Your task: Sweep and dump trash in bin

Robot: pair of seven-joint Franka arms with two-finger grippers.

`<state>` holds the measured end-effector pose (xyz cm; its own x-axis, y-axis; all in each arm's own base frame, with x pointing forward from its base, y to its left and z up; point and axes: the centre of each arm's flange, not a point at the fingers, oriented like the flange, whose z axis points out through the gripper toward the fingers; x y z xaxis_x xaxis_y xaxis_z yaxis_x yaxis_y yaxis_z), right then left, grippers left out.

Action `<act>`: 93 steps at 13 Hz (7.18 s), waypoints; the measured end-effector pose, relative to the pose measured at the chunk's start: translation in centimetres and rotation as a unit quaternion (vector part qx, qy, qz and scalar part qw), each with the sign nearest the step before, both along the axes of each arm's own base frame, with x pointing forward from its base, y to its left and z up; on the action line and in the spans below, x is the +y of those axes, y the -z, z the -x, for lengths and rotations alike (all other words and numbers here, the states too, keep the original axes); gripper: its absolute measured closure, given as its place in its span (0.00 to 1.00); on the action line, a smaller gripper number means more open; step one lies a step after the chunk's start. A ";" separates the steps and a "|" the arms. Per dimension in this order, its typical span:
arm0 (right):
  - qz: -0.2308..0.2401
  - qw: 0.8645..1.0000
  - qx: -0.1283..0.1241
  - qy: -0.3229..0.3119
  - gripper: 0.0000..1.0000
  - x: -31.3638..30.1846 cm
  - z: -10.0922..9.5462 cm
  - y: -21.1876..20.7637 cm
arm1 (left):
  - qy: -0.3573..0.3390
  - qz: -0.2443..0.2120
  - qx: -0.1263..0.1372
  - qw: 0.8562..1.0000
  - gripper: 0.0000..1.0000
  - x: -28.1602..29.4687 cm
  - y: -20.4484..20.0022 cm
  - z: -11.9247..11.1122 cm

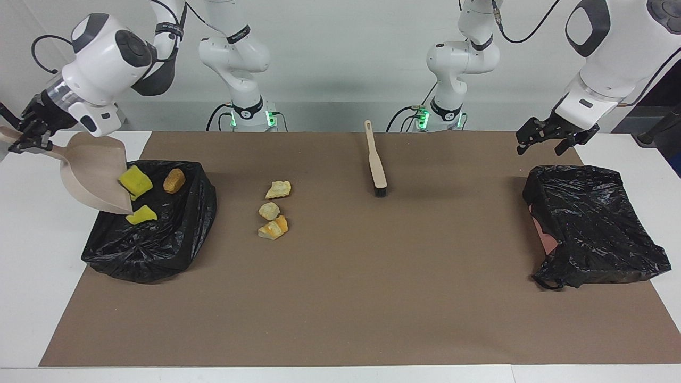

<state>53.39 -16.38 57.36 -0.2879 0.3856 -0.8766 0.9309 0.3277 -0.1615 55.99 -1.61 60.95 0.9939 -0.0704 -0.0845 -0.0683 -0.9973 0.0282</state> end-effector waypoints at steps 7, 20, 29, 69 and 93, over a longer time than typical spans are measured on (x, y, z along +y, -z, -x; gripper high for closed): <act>-0.046 0.996 -0.065 0.043 0.68 2.3 3.3 -3.1 | 0.012 0.001 -0.012 1.000 0.00 -1.0 -0.6 0.1; -0.361 0.831 -0.248 0.344 0.68 20.3 3.6 -1.1 | 0.013 0.002 -0.028 1.000 0.00 -1.1 -0.8 -0.3; -0.385 0.598 -0.324 0.624 0.68 40.1 1.4 7.6 | 0.016 0.002 -0.028 0.999 0.00 -1.4 -0.8 -0.2; -0.377 0.517 -0.269 0.720 0.00 61.7 22.9 23.0 | 0.107 0.007 -0.039 0.994 0.00 -17.4 9.5 -1.4; -0.357 0.533 -0.280 0.714 0.74 54.9 20.1 17.7 | -0.046 0.035 -0.012 0.998 0.47 -32.6 25.7 -2.9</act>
